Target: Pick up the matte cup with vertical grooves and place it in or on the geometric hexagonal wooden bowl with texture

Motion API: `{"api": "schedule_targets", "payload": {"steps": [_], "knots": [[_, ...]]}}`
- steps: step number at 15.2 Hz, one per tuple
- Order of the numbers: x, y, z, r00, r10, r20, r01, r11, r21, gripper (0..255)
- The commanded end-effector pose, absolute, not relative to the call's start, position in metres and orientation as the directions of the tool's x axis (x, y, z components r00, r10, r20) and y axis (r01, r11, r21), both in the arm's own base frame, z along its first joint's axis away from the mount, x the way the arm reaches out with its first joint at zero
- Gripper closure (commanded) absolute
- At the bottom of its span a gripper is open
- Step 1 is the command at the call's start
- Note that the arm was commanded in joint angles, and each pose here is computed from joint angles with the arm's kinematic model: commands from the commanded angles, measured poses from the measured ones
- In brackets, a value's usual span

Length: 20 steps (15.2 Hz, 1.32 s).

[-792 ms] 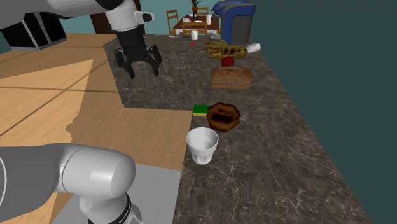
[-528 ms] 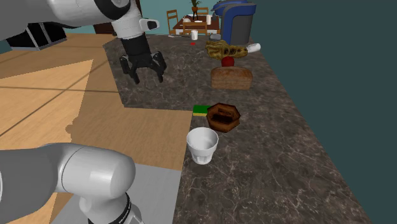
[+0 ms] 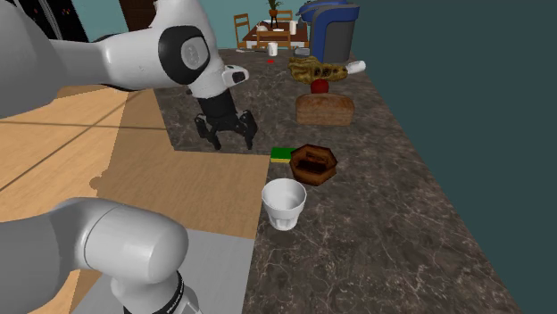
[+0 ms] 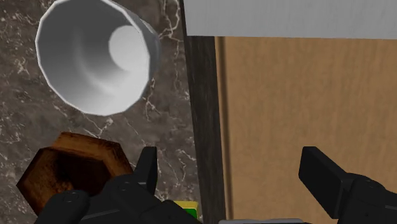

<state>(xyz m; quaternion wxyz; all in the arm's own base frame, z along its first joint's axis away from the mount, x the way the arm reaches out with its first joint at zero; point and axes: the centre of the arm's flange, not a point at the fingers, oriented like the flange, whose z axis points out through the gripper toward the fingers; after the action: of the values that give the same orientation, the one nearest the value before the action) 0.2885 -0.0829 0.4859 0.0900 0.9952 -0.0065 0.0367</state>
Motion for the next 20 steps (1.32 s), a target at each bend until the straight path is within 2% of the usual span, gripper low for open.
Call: {"api": "schedule_targets", "payload": {"steps": [1,9,20], "knots": [[0.279,-0.096,0.465,0.996,-0.019,0.084,-0.034,-0.982,0.188,0],[0.246,-0.157,0.388,0.990,-0.071,0.119,-0.096,-0.971,0.221,0],[0.250,-0.166,0.349,0.990,-0.071,0.119,-0.096,-0.971,0.221,0]]}}
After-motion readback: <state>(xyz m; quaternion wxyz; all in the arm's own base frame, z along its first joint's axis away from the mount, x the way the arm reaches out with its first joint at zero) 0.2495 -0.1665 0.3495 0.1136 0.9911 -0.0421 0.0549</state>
